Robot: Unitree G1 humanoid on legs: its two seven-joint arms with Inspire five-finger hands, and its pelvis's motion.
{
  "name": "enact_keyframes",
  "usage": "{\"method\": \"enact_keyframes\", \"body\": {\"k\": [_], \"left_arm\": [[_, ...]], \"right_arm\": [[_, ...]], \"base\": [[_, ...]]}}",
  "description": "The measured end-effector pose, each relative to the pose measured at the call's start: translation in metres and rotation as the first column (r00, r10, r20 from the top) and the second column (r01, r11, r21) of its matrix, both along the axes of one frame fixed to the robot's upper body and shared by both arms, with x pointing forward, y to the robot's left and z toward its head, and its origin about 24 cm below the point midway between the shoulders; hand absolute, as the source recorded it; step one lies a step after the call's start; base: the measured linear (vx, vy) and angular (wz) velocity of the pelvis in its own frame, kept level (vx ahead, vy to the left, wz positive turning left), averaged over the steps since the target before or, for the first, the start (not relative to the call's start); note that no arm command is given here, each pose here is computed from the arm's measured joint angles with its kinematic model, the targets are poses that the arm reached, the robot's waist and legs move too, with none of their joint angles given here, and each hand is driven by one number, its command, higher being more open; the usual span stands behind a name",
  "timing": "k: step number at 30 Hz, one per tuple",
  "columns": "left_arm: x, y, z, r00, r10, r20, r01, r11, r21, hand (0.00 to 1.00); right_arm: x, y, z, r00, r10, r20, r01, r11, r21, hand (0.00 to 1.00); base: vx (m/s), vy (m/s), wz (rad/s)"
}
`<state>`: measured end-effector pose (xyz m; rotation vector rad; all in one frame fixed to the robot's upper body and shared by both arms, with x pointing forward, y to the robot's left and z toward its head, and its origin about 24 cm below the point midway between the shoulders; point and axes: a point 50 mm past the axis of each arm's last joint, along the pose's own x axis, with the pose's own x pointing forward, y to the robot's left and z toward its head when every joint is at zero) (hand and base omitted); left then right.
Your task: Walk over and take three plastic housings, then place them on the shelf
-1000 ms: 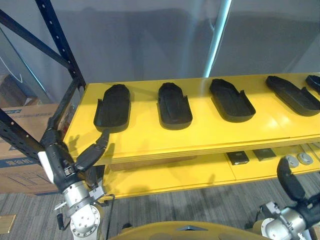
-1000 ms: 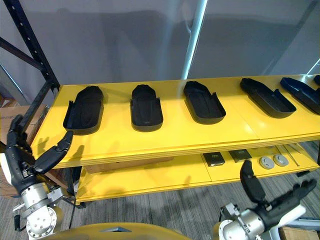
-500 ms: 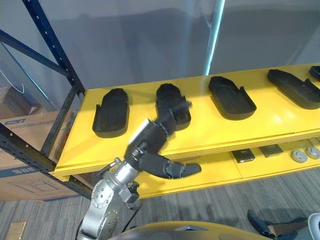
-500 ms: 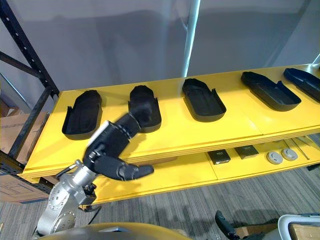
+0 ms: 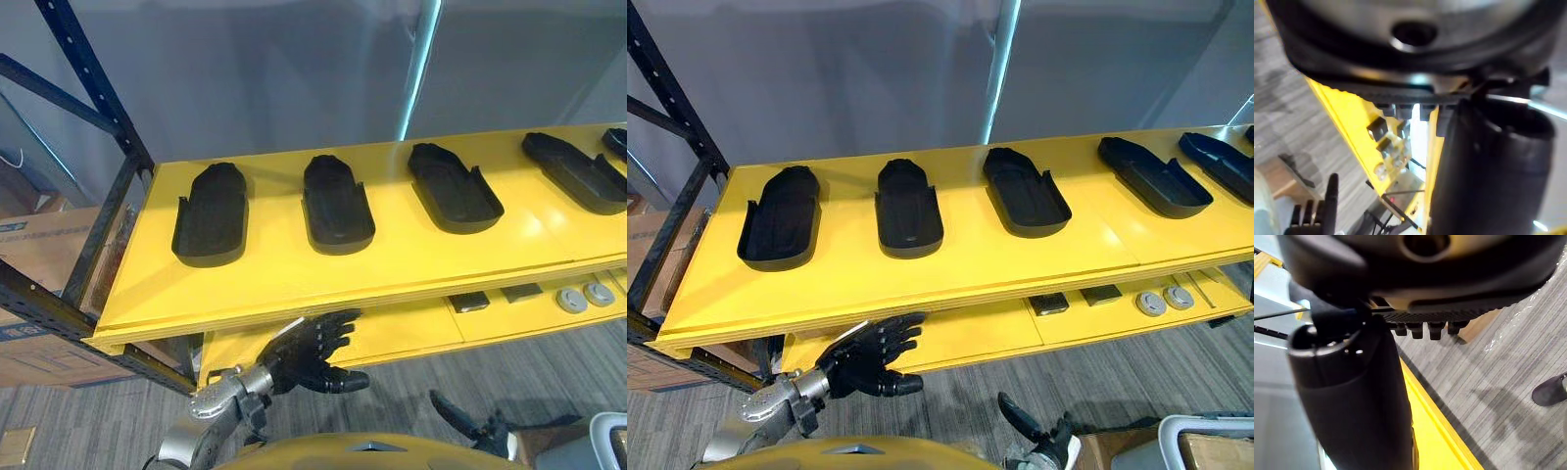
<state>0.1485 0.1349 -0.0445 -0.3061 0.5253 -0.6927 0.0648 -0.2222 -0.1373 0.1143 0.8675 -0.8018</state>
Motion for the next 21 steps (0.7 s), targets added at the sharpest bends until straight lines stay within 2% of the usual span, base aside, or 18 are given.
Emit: {"method": "enact_keyframes", "body": {"k": [2, 3, 5, 7, 9, 12, 14, 15, 17, 18, 20, 21], "left_arm": [[-0.002, 0.005, -0.008, 1.000, -0.002, -0.011, 0.003, 0.997, 0.082, 1.00], [-0.007, 0.009, -0.018, 0.999, -0.011, -0.037, 0.017, 0.985, 0.170, 1.00], [-0.014, 0.013, -0.029, 0.996, 0.004, -0.087, 0.014, 0.978, 0.208, 1.00], [-0.022, 0.020, -0.044, 0.984, 0.078, -0.158, -0.036, 0.968, 0.248, 1.00], [-0.031, 0.027, -0.062, 0.947, 0.222, -0.231, -0.147, 0.942, 0.301, 1.00], [-0.049, 0.049, -0.089, 0.804, 0.501, -0.320, -0.365, 0.841, 0.400, 1.00], [-0.060, 0.069, -0.098, 0.663, 0.681, -0.309, -0.517, 0.716, 0.469, 1.00], [-0.063, 0.073, -0.101, 0.624, 0.719, -0.306, -0.545, 0.681, 0.489, 1.00], [-0.081, 0.084, -0.110, 0.456, 0.830, -0.320, -0.613, 0.554, 0.563, 1.00], [-0.085, 0.086, -0.111, 0.418, 0.850, -0.321, -0.622, 0.526, 0.581, 1.00], [-0.097, 0.089, -0.116, 0.251, 0.909, -0.334, -0.665, 0.413, 0.622, 1.00], [-0.101, 0.089, -0.117, 0.213, 0.917, -0.338, -0.672, 0.389, 0.630, 1.00]], "right_arm": [[0.004, 0.003, 0.000, 1.000, 0.016, 0.005, -0.016, 1.000, 0.008, 1.00], [0.007, 0.005, -0.001, 1.000, 0.029, 0.006, -0.029, 0.999, 0.016, 1.00], [0.006, 0.007, -0.002, 0.999, 0.040, -0.004, -0.040, 0.999, 0.027, 1.00], [0.009, 0.012, -0.005, 0.998, 0.061, -0.013, -0.061, 0.997, 0.050, 1.00], [0.008, 0.017, -0.008, 0.997, 0.069, -0.026, -0.067, 0.995, 0.074, 1.00], [0.001, 0.022, -0.015, 0.997, 0.055, -0.055, -0.047, 0.988, 0.145, 1.00], [-0.003, 0.026, -0.021, 0.997, 0.035, -0.071, -0.017, 0.970, 0.244, 1.00], [-0.006, 0.026, -0.023, 0.996, 0.025, -0.081, -0.002, 0.962, 0.273, 1.00], [-0.007, 0.029, -0.027, 0.996, 0.028, -0.084, 0.002, 0.942, 0.335, 1.00], [-0.007, 0.029, -0.027, 0.996, 0.031, -0.083, -0.001, 0.939, 0.344, 1.00], [-0.006, 0.031, -0.029, 0.995, 0.043, -0.085, -0.007, 0.924, 0.383, 1.00], [-0.006, 0.030, -0.029, 0.995, 0.039, -0.088, -0.001, 0.921, 0.388, 1.00]], "base": [[-0.03, -0.003, 0.05], [-0.03, 0.001, 0.05], [-0.01, 0.007, 0.05], [0.00, 0.004, 0.02], [0.01, 0.000, 0.02], [0.03, -0.008, 0.12], [0.03, -0.010, 0.08], [0.00, 0.000, 0.00], [0.00, 0.000, 0.00], [0.00, 0.000, 0.00], [0.00, 0.000, 0.00], [-0.03, -0.008, 0.04]]}}
